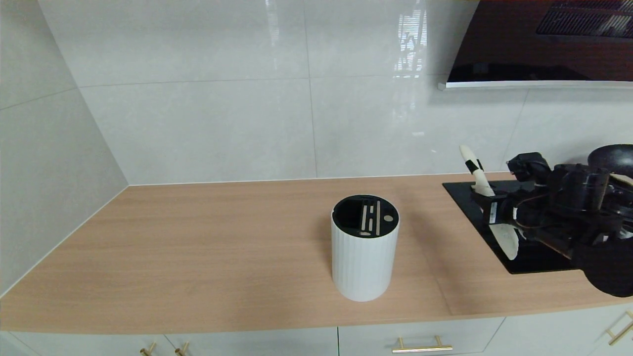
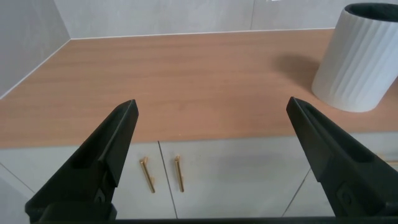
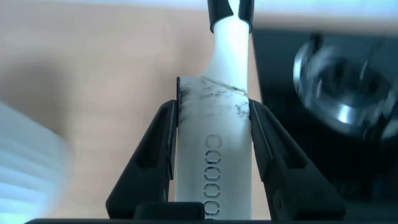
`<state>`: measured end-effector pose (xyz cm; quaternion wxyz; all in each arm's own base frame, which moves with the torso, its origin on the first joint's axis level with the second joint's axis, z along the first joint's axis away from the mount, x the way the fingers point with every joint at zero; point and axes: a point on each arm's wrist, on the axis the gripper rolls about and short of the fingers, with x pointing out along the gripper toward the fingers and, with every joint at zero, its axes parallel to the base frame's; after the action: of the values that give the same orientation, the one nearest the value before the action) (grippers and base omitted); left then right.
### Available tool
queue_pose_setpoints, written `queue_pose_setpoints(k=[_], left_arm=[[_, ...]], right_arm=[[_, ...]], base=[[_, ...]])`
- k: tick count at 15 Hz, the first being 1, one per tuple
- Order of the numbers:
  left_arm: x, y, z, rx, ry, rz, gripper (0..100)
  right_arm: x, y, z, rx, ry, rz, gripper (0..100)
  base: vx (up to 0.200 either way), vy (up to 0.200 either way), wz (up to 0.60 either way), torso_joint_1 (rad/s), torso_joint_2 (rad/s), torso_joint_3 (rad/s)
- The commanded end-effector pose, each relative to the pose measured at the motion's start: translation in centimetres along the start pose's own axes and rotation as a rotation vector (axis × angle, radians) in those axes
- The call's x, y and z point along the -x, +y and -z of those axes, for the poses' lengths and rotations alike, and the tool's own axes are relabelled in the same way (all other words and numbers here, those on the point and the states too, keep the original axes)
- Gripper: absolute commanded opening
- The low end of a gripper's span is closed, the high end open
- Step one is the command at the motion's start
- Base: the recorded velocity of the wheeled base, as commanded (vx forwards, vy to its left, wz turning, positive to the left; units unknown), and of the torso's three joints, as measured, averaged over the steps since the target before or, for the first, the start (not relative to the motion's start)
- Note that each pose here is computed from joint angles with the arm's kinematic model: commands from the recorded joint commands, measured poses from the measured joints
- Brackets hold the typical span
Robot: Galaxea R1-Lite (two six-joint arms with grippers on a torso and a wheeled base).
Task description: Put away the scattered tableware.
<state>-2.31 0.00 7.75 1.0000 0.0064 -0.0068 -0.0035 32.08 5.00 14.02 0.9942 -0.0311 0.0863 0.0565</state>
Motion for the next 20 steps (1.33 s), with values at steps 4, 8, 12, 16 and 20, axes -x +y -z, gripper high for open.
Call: queue_pose_setpoints(k=[4,8,12,16,20], left_arm=[[0.3,-0.3,-2.6,-0.032,-0.030,0.175,100],[-4.6,-0.8,-10.9,0.019,0.155,0.422,100],[-15.5,-4.4,-16.3,0.236,0.283,0.664,100],[-23.5,-9.6,-14.3,0.488,0.309,0.770,100],[-28.8,-13.3,-10.7,0.684,0.290,0.857,100]], right_arm=[[6.7,5.8,-7.1,0.011,-0.219,-0.193,0],[9.3,9.6,-8.2,0.025,-0.239,-0.309,0],[10.7,14.0,-7.0,0.047,-0.191,-0.401,0],[10.4,17.1,-5.9,0.069,-0.153,-0.473,0],[9.3,20.3,-4.5,-0.023,-0.086,-0.486,0]], base=[[0.000,0.000,0.00,0.000,0.00,0.000],[0.000,0.000,0.00,0.000,0.00,0.000],[0.000,0.000,0.00,0.000,0.00,0.000],[0.000,0.000,0.00,0.000,0.00,0.000],[0.000,0.000,0.00,0.000,0.00,0.000]])
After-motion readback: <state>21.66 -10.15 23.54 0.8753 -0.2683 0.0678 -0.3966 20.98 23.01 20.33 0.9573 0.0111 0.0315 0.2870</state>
